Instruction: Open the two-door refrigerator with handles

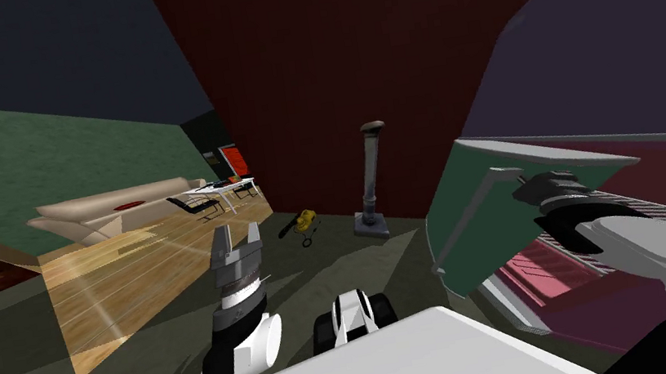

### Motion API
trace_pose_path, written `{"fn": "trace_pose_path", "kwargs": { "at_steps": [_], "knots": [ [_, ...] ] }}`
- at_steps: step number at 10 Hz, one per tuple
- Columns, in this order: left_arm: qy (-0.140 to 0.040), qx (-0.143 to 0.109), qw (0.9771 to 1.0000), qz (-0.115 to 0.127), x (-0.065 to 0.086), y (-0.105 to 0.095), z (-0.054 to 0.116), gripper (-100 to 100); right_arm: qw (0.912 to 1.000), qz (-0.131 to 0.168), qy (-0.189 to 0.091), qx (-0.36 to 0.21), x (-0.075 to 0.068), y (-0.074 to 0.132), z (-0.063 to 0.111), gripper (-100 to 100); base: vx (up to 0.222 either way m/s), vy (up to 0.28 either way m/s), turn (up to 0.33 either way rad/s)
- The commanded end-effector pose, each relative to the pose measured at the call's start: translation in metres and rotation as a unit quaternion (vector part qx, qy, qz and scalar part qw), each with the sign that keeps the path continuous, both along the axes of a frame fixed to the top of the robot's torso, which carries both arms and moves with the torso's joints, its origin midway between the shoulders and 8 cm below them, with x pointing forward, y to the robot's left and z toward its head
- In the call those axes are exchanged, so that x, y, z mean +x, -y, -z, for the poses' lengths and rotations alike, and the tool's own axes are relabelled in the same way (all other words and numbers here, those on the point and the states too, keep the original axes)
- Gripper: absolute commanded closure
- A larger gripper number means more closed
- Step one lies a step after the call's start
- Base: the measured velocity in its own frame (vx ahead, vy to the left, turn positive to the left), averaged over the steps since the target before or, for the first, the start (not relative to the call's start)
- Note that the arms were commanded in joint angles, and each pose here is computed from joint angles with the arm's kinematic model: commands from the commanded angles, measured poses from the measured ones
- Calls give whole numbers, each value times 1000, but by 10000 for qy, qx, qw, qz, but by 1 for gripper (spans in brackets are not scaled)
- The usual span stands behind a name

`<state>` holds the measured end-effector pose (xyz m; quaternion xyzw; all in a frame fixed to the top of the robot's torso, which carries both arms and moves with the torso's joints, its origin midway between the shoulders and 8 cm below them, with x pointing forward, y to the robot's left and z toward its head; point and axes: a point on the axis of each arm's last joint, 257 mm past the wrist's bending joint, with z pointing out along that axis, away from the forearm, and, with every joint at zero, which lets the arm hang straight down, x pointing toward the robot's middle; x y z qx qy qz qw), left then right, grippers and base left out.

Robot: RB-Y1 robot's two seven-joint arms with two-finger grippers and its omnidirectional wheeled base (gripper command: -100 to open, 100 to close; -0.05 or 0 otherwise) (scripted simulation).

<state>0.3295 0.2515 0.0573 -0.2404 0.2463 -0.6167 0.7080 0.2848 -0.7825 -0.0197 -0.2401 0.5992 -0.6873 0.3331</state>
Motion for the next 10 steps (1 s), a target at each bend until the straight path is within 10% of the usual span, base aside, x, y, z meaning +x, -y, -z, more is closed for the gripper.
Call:
{"fn": "trace_pose_path", "kwargs": {
  "at_steps": [1, 3, 4, 10],
  "knots": [
    [0, -1, 10000, 1, 0, 0, 0, 0, 9991, 419, 75, -83, -23, 27, -13, 100, 65, 180, 154],
    [0, 0, 10000, 0, 0, 0, 0, 0, 9992, 395, 68, -79, -24, 26, -12, 100, 33, 64, -10],
    [-1, 0, 10000, 0, 0, 0, 0, 0, 9994, 335, 114, -56, -17, 19, -8, -100, -54, -52, 65],
    [-1, 2, 10000, 0, 0, 0, 0, 0, 9996, 110, 254, 29, 5, -7, 3, -100, -81, -134, 32]
  ]
}}
